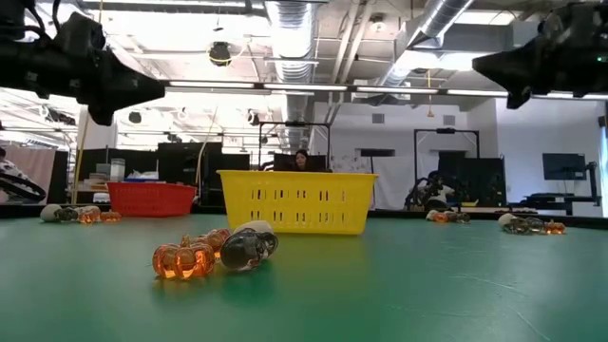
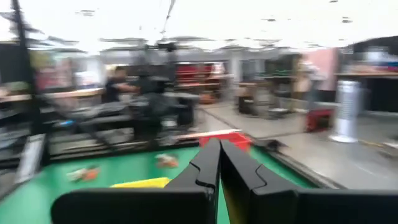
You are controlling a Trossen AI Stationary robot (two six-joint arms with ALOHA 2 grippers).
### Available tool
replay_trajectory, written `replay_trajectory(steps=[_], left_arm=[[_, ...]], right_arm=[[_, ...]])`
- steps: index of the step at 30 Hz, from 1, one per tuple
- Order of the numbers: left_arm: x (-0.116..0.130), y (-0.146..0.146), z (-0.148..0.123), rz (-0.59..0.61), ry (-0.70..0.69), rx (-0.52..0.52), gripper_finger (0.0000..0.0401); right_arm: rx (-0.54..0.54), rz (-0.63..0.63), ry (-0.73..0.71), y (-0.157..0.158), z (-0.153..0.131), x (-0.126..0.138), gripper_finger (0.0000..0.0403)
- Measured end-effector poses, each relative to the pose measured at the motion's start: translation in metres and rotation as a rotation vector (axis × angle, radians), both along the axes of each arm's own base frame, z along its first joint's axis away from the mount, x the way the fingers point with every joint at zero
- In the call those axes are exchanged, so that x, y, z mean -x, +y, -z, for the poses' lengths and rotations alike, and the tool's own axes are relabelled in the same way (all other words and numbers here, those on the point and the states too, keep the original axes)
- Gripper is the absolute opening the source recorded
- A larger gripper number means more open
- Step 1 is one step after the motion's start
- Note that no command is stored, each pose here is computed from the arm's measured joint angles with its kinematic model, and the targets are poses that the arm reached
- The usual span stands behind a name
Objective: Sort Halloween decoration
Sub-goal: Put the white skull toy into the yellow bin
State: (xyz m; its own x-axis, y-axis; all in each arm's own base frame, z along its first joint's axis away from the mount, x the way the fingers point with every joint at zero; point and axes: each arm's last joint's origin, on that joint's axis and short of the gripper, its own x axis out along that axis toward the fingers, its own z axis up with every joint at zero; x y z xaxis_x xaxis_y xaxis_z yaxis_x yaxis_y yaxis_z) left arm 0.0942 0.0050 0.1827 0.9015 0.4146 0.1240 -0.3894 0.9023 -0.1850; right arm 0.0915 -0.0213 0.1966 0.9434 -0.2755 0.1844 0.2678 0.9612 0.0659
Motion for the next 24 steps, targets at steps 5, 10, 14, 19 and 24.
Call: replay_trajectory(steps=[5,10,14,19,24], left_arm=[[-0.003,0.001,0.000,-0.002,0.010,-0.005,0.0070],[-0.007,0.002,0.003,-0.009,0.043,0.004,0.0070],[-0.010,0.004,0.003,-0.043,0.089,-0.025,0.0070],[-0.009,0.009,-0.007,-0.127,0.098,-0.056,0.0070],[-0.009,0.010,-0.008,-0.108,0.068,0.004,0.0070]], right_arm=[[-0.098,0.091,0.159,-0.004,0.004,-0.016,0.0038],[-0.218,0.018,0.370,0.004,-0.018,-0.047,0.0019],[-0.303,-0.011,0.632,0.014,-0.050,-0.078,0.0021],[-0.529,0.089,1.036,0.020,-0.074,-0.104,0.0061],[-0.627,0.235,1.312,0.017,-0.076,-0.121,0.0091]])
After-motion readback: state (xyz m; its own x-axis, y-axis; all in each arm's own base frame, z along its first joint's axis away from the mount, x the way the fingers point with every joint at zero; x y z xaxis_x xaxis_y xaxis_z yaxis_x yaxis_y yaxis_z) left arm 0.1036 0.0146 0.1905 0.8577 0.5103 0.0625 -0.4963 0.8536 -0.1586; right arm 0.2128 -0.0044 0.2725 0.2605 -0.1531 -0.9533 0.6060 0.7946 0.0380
